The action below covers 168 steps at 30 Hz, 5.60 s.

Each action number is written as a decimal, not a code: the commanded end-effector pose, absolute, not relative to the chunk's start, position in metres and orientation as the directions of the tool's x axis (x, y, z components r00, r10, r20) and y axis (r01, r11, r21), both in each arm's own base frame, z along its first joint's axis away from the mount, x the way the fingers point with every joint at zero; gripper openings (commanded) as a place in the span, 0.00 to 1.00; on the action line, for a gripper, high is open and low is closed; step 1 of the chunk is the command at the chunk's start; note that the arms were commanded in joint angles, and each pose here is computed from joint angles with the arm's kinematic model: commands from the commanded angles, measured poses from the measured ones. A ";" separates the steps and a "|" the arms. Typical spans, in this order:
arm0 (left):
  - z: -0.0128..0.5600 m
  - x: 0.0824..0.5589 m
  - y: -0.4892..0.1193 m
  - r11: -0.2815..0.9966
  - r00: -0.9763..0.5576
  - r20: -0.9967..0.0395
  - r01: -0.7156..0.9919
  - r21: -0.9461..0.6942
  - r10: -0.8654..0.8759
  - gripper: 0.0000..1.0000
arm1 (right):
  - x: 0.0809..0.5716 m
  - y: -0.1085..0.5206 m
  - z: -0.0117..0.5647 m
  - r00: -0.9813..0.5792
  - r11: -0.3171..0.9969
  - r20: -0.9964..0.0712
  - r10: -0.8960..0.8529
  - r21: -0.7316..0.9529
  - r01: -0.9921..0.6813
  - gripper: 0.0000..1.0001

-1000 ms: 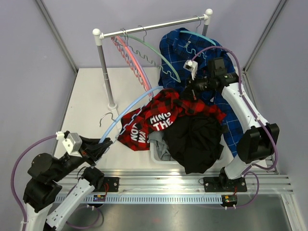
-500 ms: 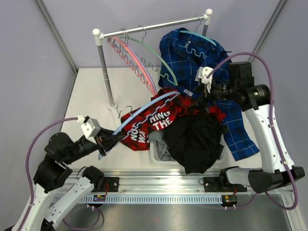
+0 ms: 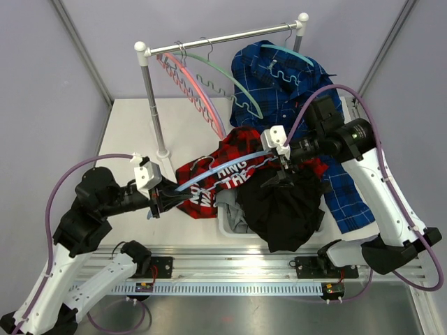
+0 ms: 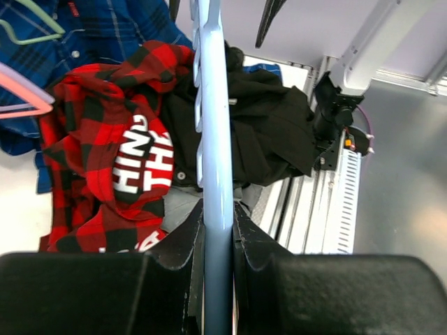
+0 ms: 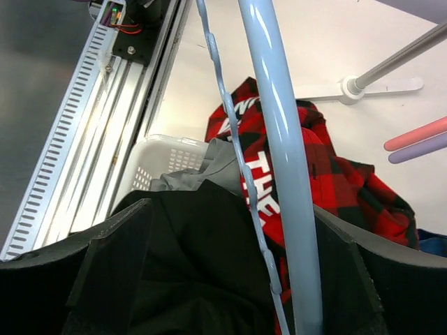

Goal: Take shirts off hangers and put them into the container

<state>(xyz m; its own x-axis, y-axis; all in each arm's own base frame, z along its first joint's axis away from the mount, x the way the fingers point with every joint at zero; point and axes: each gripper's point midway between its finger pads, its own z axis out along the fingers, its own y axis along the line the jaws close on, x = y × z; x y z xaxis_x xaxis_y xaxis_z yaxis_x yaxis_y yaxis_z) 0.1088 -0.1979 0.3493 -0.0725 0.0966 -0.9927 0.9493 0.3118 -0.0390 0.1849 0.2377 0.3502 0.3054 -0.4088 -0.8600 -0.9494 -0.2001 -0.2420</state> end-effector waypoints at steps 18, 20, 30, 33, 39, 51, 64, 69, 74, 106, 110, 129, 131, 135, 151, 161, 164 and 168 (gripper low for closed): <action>0.377 0.115 -0.213 0.233 0.048 -0.998 0.971 0.056 0.041 0.00 | 0.144 0.248 0.365 0.210 -0.263 -0.915 -0.345 -0.120 -0.957 0.19; 0.376 0.116 -0.213 0.236 0.049 -0.998 0.970 0.057 0.039 0.00 | 0.142 0.248 0.365 0.205 -0.255 -0.918 -0.338 -0.120 -0.960 0.09; 0.390 0.141 -0.195 0.441 0.086 -0.996 0.894 0.075 -0.005 0.54 | 0.153 0.246 0.380 0.104 -0.114 -0.935 -0.340 -0.069 -0.991 0.00; 0.404 0.145 -0.180 0.530 0.130 -0.991 0.843 0.087 -0.044 0.78 | 0.167 0.233 0.391 0.049 -0.022 -0.953 -0.298 -0.044 -0.999 0.00; 0.424 0.155 -0.117 0.789 0.219 -0.974 0.608 0.086 -0.063 0.99 | 0.189 0.205 0.434 -0.005 0.137 -0.984 -0.177 -0.020 -0.990 0.00; 0.341 0.169 -0.076 0.918 0.036 -0.998 0.396 -0.040 -0.059 0.99 | 0.245 0.127 0.502 0.000 0.582 -0.996 -0.093 -0.055 -0.811 0.00; 0.318 0.170 -0.079 0.914 0.004 -0.998 0.402 -0.051 -0.058 0.99 | 0.300 0.071 0.466 -0.083 0.812 -0.988 -0.132 -0.061 -0.580 0.00; 0.314 0.171 -0.082 0.908 -0.002 -0.998 0.416 -0.058 -0.063 0.99 | 0.327 0.069 0.441 -0.164 0.808 -0.979 -0.125 -0.004 -0.589 0.00; 0.313 0.170 -0.084 0.904 -0.005 -0.997 0.420 -0.077 -0.083 0.99 | 0.345 0.089 0.433 -0.225 0.751 -0.968 -0.114 0.064 -0.657 0.00; 0.286 0.171 -0.127 0.808 -0.132 -0.984 0.564 -0.170 -0.116 0.99 | 0.459 0.248 0.389 -0.170 0.673 -0.922 -0.348 -0.120 -0.730 0.00; 0.275 0.177 -0.140 0.784 -0.182 -0.979 0.593 -0.180 -0.087 0.99 | 0.456 0.247 0.382 -0.169 0.663 -0.913 -0.372 -0.133 -0.737 0.10; 0.222 0.220 -0.215 0.657 -0.449 -0.888 0.640 -0.399 -0.102 0.99 | 0.356 0.166 0.360 -0.113 0.613 -0.872 -0.476 -0.238 -0.753 0.99; 0.214 0.222 -0.224 0.634 -0.491 -0.865 0.639 -0.435 -0.098 0.99 | 0.338 0.165 0.334 -0.125 0.560 -0.858 -0.499 -0.209 -0.802 0.99; 0.201 0.239 -0.232 0.649 -0.533 -0.835 0.588 -0.482 -0.137 0.99 | 0.312 0.158 0.297 -0.185 0.520 -0.859 -0.477 -0.107 -0.847 1.00; 0.205 0.249 -0.228 0.660 -0.523 -0.824 0.543 -0.520 -0.219 0.03 | 0.252 0.168 0.270 -0.127 0.351 -0.874 -0.470 -0.052 -0.935 0.99; 0.258 0.184 -0.179 0.705 -0.446 -0.895 0.642 -0.303 0.022 0.00 | 0.213 0.175 0.303 0.065 0.109 -0.876 -0.478 -0.132 -0.985 0.99; 0.286 0.168 -0.171 0.686 -0.396 -0.918 0.678 -0.264 0.038 0.00 | 0.212 0.184 0.316 0.061 0.078 -0.899 -0.433 -0.105 -0.991 0.99; 0.340 0.155 -0.174 0.623 -0.294 -0.956 0.746 -0.234 -0.007 0.00 | 0.210 0.203 0.332 0.022 0.034 -0.908 -0.417 -0.040 -0.999 0.99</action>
